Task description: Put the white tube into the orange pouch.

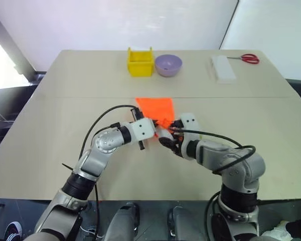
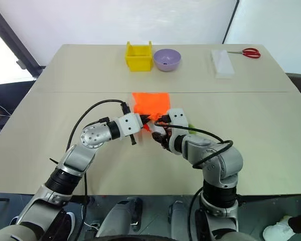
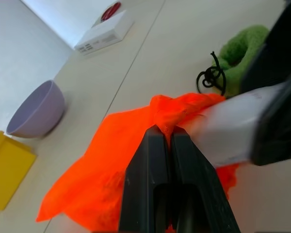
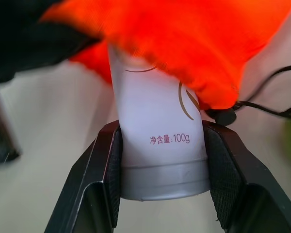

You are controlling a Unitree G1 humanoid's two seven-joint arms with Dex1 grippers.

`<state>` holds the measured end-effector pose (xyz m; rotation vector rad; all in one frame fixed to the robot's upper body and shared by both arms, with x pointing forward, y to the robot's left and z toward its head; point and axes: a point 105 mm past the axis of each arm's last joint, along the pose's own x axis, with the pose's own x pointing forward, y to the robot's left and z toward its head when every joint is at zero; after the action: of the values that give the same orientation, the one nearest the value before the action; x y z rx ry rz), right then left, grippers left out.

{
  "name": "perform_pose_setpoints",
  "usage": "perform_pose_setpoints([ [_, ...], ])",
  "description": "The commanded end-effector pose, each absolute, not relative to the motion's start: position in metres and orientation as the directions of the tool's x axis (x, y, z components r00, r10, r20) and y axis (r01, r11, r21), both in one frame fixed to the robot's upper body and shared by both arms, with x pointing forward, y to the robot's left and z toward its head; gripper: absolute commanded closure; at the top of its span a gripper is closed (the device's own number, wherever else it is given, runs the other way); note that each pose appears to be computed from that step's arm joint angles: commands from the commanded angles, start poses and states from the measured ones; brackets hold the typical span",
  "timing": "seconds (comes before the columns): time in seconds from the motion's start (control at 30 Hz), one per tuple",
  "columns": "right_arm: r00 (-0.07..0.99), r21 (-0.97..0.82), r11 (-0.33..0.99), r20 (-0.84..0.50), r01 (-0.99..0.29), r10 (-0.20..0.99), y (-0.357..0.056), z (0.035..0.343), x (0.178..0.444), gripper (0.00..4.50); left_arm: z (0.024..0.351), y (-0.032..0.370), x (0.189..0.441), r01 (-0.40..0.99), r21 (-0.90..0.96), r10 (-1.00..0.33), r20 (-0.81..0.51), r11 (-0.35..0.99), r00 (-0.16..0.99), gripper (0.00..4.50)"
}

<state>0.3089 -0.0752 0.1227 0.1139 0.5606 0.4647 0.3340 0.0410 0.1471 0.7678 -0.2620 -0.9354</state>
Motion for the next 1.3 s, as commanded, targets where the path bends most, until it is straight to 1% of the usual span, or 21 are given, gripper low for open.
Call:
perform_pose_setpoints([
  [0.03, 0.785, 0.139, 0.914, -0.473, -0.382, 0.400, -0.072, 0.127, 0.316, 2.69, 0.157, 0.037, 0.329, 0.611, 0.707, -0.821, -0.076, 0.356, 0.566, 4.50],
  [0.07, 0.776, 0.184, 0.915, -0.486, -0.359, 0.402, -0.070, 0.123, 0.315, 2.69, 0.157, 0.037, 0.329, 0.610, 0.708, -0.821, -0.076, 0.355, 0.566, 4.50],
  [0.17, 0.786, 0.143, 0.930, -0.501, -0.338, 0.362, -0.072, 0.123, 0.323, 2.69, 0.158, 0.036, 0.327, 0.610, 0.709, -0.826, -0.070, 0.353, 0.559, 4.50],
  [0.23, 0.785, 0.131, 0.930, -0.503, -0.344, 0.361, -0.072, 0.125, 0.326, 2.69, 0.158, 0.034, 0.324, 0.615, 0.707, -0.835, -0.063, 0.349, 0.547, 4.50],
  [0.37, 0.791, 0.164, 0.935, -0.499, -0.315, 0.354, -0.070, 0.130, 0.334, 2.69, 0.157, 0.035, 0.326, 0.618, 0.703, -0.832, -0.068, 0.352, 0.550, 4.50],
  [0.4, 0.788, 0.200, 0.930, -0.494, -0.309, 0.368, -0.066, 0.131, 0.335, 2.69, 0.157, 0.035, 0.326, 0.617, 0.705, -0.832, -0.069, 0.350, 0.551, 4.50],
  [0.47, 0.785, 0.207, 0.929, -0.497, -0.307, 0.370, -0.061, 0.132, 0.336, 2.69, 0.157, 0.034, 0.326, 0.618, 0.704, -0.833, -0.066, 0.351, 0.549, 4.50],
  [0.53, 0.773, 0.254, 0.920, -0.501, -0.299, 0.389, -0.054, 0.129, 0.336, 2.69, 0.158, 0.033, 0.326, 0.618, 0.703, -0.836, -0.061, 0.353, 0.546, 4.50],
  [0.67, 0.797, 0.200, 0.933, -0.485, -0.300, 0.360, -0.048, 0.131, 0.345, 2.69, 0.157, 0.031, 0.325, 0.625, 0.698, -0.841, -0.059, 0.350, 0.538, 4.50],
  [0.77, 0.795, 0.274, 0.916, -0.462, -0.294, 0.393, -0.038, 0.134, 0.348, 2.69, 0.158, 0.030, 0.324, 0.623, 0.704, -0.847, -0.058, 0.341, 0.529, 4.50],
  [0.8, 0.811, 0.183, 0.933, -0.462, -0.309, 0.360, -0.040, 0.134, 0.351, 2.69, 0.159, 0.030, 0.324, 0.624, 0.703, -0.848, -0.056, 0.341, 0.527, 4.50],
  [0.9, 0.821, 0.204, 0.932, -0.442, -0.300, 0.361, -0.039, 0.133, 0.357, 2.69, 0.158, 0.028, 0.317, 0.646, 0.695, -0.869, -0.061, 0.316, 0.490, 4.50],
  [1.0, 0.818, 0.222, 0.933, -0.452, -0.283, 0.356, -0.041, 0.129, 0.361, 2.69, 0.159, 0.028, 0.316, 0.644, 0.694, -0.870, -0.051, 0.322, 0.490, 4.50],
  [1.17, 0.800, 0.155, 0.929, -0.474, -0.335, 0.368, -0.027, 0.123, 0.361, 2.69, 0.161, 0.027, 0.317, 0.639, 0.694, -0.870, -0.037, 0.332, 0.492, 4.50],
  [1.3, 0.816, 0.190, 0.929, -0.443, -0.319, 0.371, -0.020, 0.130, 0.367, 2.69, 0.157, 0.026, 0.313, 0.650, 0.696, -0.879, -0.058, 0.304, 0.473, 4.50],
])
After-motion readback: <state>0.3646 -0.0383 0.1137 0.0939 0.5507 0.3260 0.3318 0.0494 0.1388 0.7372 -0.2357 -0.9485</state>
